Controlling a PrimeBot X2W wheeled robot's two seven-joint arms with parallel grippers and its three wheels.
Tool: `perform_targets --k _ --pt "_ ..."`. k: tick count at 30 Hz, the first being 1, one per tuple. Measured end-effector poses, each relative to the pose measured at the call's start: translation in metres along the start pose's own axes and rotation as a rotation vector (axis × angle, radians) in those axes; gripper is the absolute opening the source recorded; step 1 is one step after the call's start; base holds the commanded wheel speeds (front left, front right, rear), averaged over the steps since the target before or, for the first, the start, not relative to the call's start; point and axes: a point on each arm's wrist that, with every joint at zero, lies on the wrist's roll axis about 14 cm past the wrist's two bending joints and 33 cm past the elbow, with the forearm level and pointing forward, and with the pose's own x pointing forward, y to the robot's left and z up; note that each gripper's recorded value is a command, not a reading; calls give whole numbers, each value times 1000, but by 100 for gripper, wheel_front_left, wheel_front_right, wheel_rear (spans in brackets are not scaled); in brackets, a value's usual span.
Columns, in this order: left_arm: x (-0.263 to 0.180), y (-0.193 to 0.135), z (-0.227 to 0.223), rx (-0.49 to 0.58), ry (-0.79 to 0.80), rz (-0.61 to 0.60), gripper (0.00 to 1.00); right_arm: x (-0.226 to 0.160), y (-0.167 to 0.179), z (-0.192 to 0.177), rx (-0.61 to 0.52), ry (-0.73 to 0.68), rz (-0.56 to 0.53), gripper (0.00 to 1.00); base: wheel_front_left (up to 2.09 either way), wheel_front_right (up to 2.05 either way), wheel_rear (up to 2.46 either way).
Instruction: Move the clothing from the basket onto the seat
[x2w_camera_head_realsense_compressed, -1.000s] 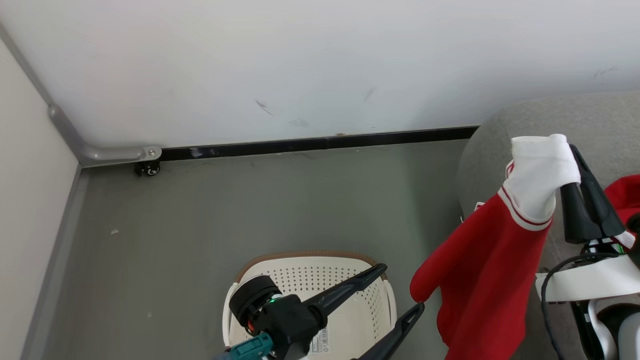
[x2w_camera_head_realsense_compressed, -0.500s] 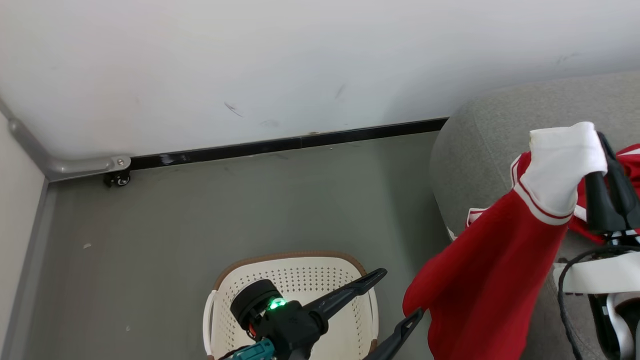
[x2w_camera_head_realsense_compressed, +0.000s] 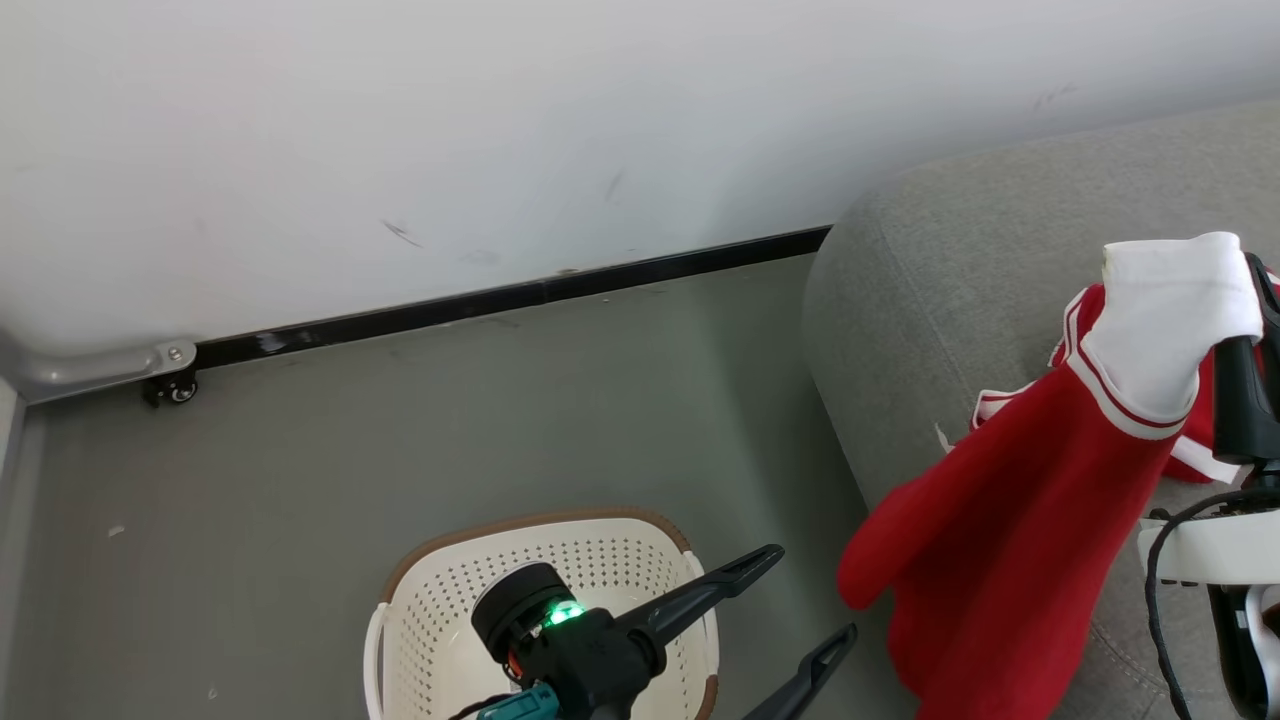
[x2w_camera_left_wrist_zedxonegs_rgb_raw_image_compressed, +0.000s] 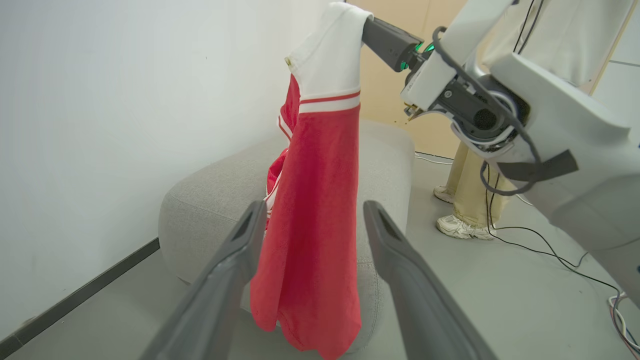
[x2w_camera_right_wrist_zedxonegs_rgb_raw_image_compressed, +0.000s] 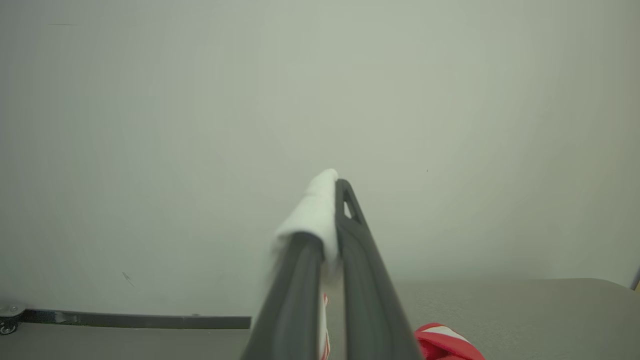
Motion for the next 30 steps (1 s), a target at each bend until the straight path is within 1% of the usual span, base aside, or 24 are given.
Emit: perform_targets --k 25,30 --pt "30 -30 -12 -40 25 -182 100 -33 -59 5 -56 18 -170 0 0 0 0" --pt "38 -35 -11 -34 20 -221 100 -41 -70 5 -67 25 -203 0 0 0 0"
